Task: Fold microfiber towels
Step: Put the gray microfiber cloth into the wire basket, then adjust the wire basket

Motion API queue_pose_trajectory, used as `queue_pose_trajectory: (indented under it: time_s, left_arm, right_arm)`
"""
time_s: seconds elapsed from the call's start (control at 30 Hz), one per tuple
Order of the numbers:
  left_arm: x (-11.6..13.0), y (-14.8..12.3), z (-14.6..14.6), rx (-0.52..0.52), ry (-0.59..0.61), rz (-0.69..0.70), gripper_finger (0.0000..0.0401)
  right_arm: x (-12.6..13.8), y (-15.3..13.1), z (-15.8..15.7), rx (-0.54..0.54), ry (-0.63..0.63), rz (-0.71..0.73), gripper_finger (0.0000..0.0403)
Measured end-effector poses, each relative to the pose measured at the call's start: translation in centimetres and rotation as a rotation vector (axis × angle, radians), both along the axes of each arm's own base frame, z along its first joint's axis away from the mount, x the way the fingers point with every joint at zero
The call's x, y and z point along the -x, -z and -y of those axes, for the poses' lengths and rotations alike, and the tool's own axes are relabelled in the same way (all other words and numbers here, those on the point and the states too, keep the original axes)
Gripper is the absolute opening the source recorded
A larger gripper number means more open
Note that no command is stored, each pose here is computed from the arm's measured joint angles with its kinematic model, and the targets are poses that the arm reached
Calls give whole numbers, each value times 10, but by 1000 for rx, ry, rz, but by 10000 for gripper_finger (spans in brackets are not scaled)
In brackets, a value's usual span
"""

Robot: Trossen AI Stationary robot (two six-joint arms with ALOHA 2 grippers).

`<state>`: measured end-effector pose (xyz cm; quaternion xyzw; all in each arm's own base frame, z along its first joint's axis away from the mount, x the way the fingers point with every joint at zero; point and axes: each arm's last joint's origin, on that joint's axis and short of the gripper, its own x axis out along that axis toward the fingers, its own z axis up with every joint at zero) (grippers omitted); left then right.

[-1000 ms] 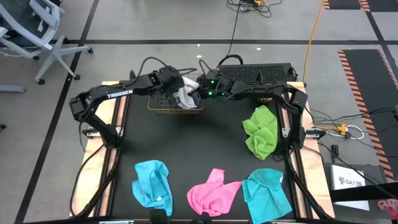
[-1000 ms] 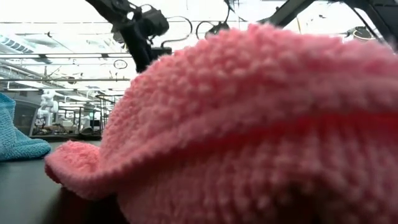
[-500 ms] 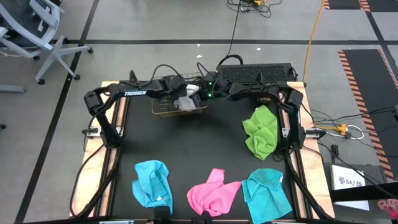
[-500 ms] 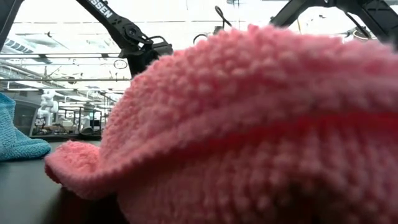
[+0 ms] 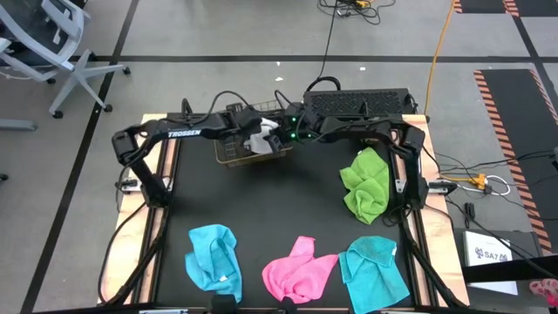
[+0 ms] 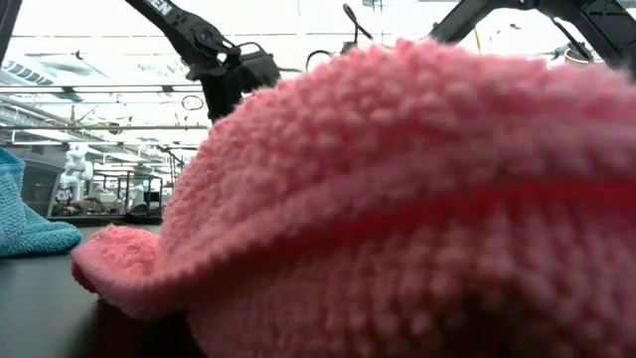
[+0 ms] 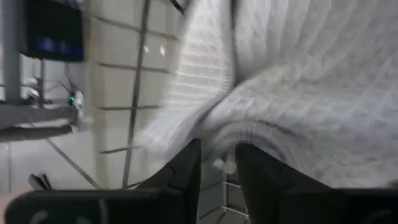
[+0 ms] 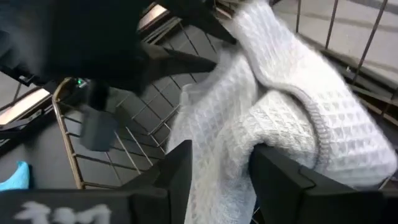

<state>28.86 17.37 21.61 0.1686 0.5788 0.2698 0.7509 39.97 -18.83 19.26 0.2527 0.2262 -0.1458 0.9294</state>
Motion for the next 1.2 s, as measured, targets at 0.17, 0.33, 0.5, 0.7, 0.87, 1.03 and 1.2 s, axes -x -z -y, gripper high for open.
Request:
queue_pose_trajectory:
  time_s: [0.17, 0.33, 0.5, 0.7, 0.87, 1.03, 1.2]
  left_arm:
    - [5, -23, 13, -29, 26, 47, 107]
    - [11, -41, 24, -47, 35, 97, 108]
    - [15, -53, 32, -43, -3, 178, 108]
    - [7, -49, 28, 64, 43, 282, 108]
    - [-12, -31, 19, 81, 122, 310, 105]
    - [-21, -12, 10, 181, 150, 338, 61]
    - [-22, -4, 2, 300, 176, 400, 8]
  right_arm:
    - [6, -19, -7, 54, -32, -12, 150]
    - [18, -41, -15, 147, -16, -78, 150]
    - [27, -55, -26, 179, 15, -133, 150]
    - [25, -72, -53, 192, -47, -103, 150]
    - [25, -87, -82, 204, -112, -71, 142]
    - [33, -111, -110, 198, -162, -19, 108]
    - [47, -135, -133, 196, -186, 35, 31]
